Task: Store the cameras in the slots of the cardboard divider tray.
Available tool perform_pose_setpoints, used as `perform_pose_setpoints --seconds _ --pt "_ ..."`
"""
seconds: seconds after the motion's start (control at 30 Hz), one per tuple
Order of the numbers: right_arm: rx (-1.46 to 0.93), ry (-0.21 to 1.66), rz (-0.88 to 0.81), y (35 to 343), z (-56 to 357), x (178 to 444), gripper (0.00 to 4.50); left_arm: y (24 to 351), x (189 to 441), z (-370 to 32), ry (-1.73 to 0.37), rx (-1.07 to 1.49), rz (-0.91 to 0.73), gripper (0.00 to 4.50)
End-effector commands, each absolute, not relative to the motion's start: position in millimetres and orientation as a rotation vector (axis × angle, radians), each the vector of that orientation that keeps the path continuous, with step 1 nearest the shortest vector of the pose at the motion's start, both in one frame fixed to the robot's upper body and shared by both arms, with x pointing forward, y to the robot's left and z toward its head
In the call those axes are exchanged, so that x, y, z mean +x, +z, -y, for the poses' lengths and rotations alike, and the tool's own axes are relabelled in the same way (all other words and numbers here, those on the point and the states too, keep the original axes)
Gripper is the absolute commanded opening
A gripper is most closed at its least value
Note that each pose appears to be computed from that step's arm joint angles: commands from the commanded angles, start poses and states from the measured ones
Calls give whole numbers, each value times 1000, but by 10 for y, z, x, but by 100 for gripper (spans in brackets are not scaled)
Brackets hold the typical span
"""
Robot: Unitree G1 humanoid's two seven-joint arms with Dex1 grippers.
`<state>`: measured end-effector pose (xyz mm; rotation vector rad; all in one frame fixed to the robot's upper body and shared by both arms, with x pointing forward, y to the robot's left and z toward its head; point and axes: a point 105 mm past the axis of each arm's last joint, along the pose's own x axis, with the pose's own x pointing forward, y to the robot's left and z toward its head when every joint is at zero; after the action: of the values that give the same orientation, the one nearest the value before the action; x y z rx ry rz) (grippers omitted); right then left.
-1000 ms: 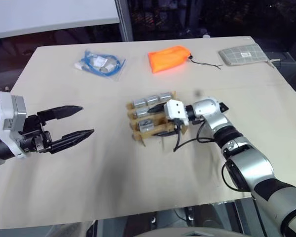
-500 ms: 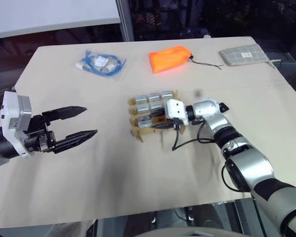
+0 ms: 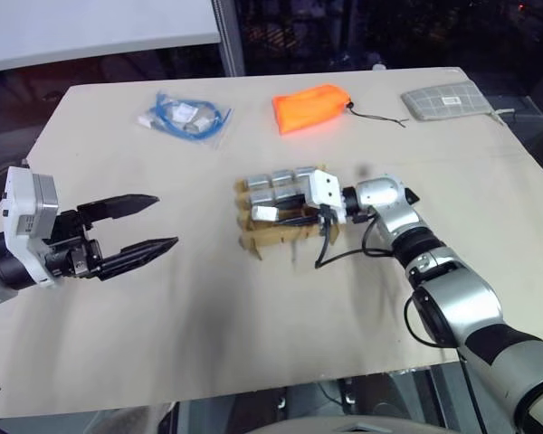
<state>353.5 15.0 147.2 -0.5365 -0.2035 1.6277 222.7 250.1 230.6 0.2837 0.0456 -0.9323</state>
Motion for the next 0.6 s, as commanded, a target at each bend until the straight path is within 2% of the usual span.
perform_pose_setpoints --seconds 0.03,0.27,0.6 --pt "-539 1664 248 1651 -142 3513 58 2385 2218 -2495 -935 316 -19 388" --pt "-608 1719 144 1553 -90 3492 58 2389 2229 -2498 -937 318 -18 388" --pt "-666 1767 -8 1578 -87 3547 58 2389 2230 -2497 -942 321 -18 388"
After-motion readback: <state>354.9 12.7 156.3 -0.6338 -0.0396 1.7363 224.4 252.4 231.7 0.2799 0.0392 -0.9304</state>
